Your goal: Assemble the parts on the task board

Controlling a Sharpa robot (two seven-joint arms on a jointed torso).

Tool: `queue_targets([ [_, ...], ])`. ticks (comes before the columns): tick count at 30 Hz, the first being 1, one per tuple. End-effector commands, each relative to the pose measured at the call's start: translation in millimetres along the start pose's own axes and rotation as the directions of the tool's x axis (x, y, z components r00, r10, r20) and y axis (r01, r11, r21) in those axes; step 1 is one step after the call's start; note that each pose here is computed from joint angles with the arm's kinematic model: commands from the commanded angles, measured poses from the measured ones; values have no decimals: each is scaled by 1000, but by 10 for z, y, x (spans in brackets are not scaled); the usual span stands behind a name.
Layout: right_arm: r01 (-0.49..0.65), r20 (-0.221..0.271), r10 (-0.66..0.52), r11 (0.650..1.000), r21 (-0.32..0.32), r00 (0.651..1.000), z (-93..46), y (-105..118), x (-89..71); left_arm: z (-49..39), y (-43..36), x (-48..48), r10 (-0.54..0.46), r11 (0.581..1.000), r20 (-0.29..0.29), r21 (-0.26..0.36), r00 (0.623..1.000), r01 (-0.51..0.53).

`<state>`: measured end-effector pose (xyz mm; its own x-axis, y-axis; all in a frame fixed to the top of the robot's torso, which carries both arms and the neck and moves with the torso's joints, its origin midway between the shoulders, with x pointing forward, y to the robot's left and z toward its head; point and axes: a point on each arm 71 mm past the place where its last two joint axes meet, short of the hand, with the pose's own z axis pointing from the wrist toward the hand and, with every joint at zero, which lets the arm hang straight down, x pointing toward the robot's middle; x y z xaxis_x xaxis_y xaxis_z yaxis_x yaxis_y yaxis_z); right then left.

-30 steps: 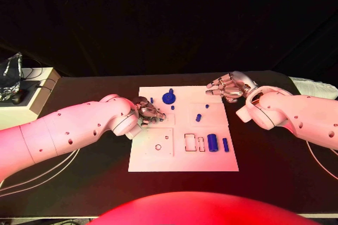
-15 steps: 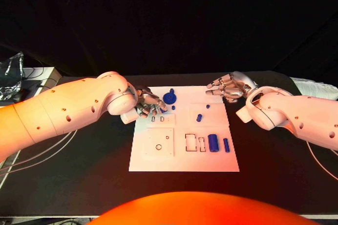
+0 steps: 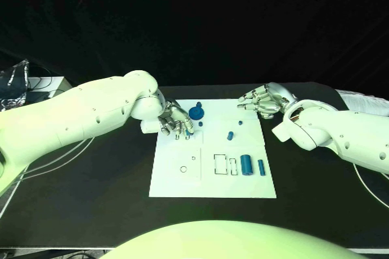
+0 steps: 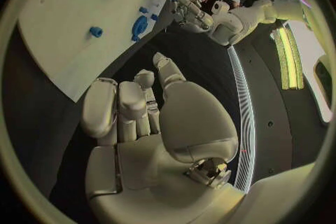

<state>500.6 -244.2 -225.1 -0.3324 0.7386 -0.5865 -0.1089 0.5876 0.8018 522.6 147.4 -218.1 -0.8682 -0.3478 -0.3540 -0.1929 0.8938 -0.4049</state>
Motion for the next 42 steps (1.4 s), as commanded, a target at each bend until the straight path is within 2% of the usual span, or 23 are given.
queue_targets([
  [1,4,-17,-4,1000,-15,1000,5,16,22,22,-17,12,121,991,-82,-45,989,-125],
  [10,3,-18,-4,1000,-16,1000,9,20,28,114,-136,-56,218,969,-69,-107,973,-225],
  [17,3,-17,-4,1000,-16,1000,13,24,32,189,-228,-39,248,959,-72,-127,966,-255],
  [26,3,-19,-3,1000,-17,1000,17,29,39,232,-292,-17,286,945,-74,-144,955,-294],
  [33,3,-19,-3,1000,-17,1000,18,30,41,253,-310,-6,306,937,-65,-156,950,-313],
  [42,3,-20,-3,1000,-16,1000,20,29,42,264,-258,-9,311,933,-70,-169,948,-319],
])
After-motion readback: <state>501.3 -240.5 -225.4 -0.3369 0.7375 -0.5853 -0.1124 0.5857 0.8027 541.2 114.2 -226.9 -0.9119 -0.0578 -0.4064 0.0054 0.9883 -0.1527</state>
